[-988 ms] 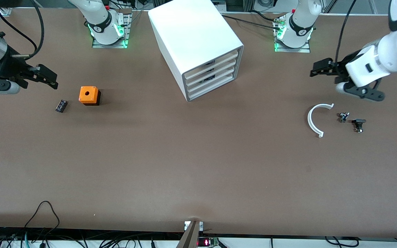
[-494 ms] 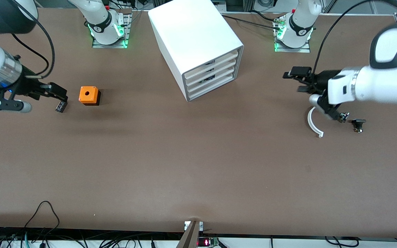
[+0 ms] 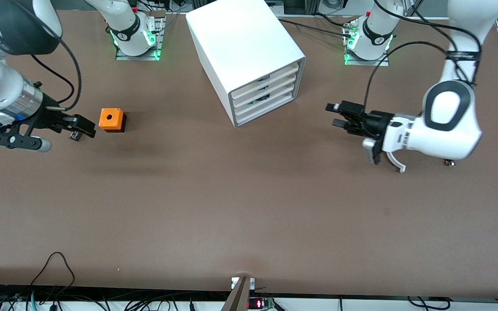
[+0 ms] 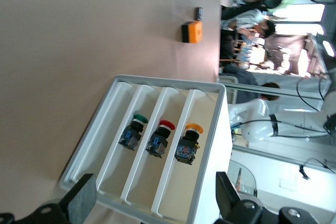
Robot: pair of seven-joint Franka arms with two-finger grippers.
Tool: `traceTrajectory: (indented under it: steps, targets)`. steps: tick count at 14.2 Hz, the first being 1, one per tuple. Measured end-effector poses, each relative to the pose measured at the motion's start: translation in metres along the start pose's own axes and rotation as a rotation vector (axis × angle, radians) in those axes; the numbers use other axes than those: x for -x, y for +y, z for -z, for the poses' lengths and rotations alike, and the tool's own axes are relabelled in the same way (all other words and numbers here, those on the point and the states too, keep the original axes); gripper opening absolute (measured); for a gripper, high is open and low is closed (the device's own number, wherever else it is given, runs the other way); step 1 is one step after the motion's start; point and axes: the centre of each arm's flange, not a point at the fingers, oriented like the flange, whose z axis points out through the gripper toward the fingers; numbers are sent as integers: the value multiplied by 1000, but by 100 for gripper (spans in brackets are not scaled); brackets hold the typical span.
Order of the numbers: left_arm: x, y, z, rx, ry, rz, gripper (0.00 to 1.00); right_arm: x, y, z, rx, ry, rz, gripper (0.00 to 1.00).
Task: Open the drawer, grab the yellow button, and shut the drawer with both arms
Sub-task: 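Grasp the drawer front with the left gripper and pull it open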
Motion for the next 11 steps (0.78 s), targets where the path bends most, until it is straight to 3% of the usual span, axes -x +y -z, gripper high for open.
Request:
traceTrajectory:
  steps: [4, 8, 10, 11]
  targets:
    - [21, -30, -86, 46, -51, -11, 100, 14, -46, -6, 1, -7, -57, 100]
    - [44, -40, -148, 117, -72, 10, 100, 3, -76, -15, -31, -20, -130, 100]
    - [53, -40, -164, 126, -103, 14, 96, 1, -97, -21, -33, -23, -156, 100]
    - [55, -39, -171, 130, -115, 8, 89, 1, -108, -24, -34, -23, -170, 100]
